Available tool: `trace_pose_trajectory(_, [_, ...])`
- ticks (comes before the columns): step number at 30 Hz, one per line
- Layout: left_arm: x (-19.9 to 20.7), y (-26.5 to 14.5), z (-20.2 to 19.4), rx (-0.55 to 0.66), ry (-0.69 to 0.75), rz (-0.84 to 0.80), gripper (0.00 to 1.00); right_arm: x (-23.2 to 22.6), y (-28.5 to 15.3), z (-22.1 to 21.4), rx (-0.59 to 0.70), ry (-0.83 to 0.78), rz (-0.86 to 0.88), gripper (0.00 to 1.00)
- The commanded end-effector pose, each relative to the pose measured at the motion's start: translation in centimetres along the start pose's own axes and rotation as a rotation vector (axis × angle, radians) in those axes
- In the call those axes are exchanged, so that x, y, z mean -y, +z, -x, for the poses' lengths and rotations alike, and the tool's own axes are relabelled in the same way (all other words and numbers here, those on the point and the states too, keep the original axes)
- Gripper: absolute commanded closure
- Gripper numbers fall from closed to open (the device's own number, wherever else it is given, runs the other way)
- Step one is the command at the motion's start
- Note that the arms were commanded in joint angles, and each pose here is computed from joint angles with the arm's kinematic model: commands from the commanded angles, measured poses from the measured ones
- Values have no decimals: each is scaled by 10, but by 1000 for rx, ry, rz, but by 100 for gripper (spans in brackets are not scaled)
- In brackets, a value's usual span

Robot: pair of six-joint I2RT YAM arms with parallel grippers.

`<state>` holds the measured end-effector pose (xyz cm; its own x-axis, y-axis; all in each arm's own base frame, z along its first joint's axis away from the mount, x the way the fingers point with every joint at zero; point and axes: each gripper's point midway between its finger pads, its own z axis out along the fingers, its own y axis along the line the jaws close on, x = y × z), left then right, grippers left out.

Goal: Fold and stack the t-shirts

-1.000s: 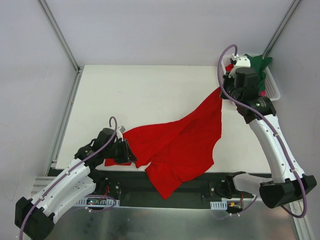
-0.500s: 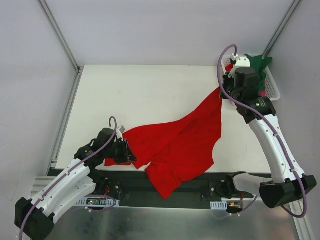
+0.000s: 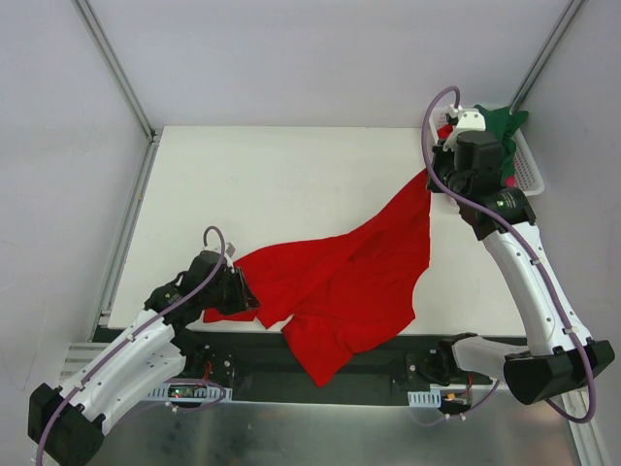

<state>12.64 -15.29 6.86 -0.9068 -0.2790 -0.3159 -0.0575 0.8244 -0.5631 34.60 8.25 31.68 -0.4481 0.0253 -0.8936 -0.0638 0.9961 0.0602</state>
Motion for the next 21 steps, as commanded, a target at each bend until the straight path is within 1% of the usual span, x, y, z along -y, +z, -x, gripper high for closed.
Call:
trace_pose_trajectory(1, [-13,4,0,23,-17,51,76,-6,-6,14,50,21,27,99])
trace_pose_trajectory(7, [-18,10,-8,0,-27,54,77,-6,-6,14,52,22,27,98])
trace_pose_trajectory(21, [-8,8,-13,-10,-42,-14,79,-5,-6,11,46,22,24,99])
